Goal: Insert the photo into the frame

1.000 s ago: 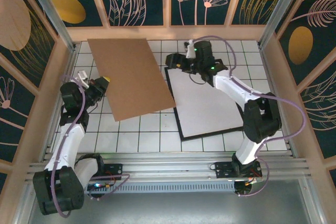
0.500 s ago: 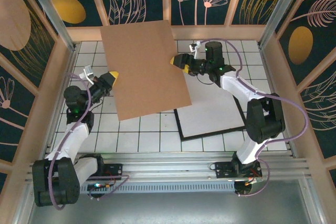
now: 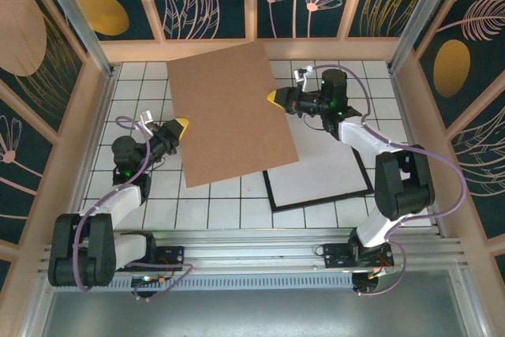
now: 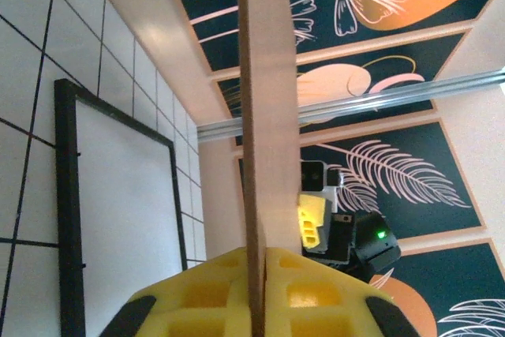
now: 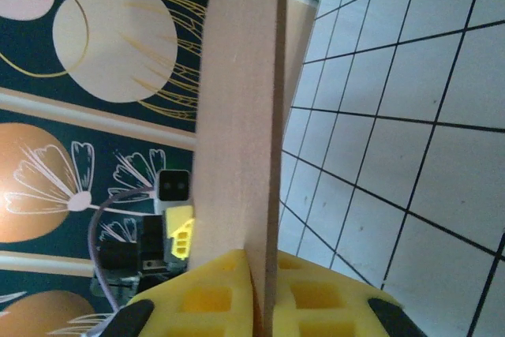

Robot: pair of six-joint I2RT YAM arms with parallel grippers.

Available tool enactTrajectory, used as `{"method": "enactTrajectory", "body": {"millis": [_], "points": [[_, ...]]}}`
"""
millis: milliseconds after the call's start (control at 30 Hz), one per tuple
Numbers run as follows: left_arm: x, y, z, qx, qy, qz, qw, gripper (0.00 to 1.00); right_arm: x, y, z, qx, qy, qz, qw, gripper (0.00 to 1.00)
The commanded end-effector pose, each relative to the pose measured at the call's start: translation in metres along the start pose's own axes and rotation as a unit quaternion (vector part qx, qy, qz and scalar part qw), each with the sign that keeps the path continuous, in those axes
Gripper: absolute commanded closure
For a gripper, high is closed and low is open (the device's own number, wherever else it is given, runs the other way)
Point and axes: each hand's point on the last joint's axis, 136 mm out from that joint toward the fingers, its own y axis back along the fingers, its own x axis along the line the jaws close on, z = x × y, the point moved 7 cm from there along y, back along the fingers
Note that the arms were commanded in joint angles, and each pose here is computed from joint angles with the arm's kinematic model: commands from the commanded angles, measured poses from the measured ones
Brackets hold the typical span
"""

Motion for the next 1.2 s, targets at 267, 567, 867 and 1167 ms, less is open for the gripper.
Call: {"method": "enactTrajectory", "body": {"millis": [267, 567, 867, 1167], "points": [[0.037, -0.01, 0.003, -0.041, -0.094, 0.169, 0.98, 0.3, 0.021, 0.087, 0.043, -0.109, 0.053, -0.005, 0.993, 1.0], [0.056, -0.075, -0.055, 0.032, -0.216, 0.315, 0.924, 0.27, 0.028, 0.189, 0.08, -0.26, 0.042, -0.015, 0.965, 1.0], [0.069, -0.16, -0.139, 0.121, -0.354, 0.386, 0.843, 0.25, 0.023, 0.235, 0.095, -0.341, 0.033, -0.034, 0.939, 1.0], [0.096, -0.185, -0.177, 0.182, -0.413, 0.423, 0.786, 0.29, 0.016, 0.236, 0.093, -0.342, 0.032, -0.042, 0.938, 1.0]]}}
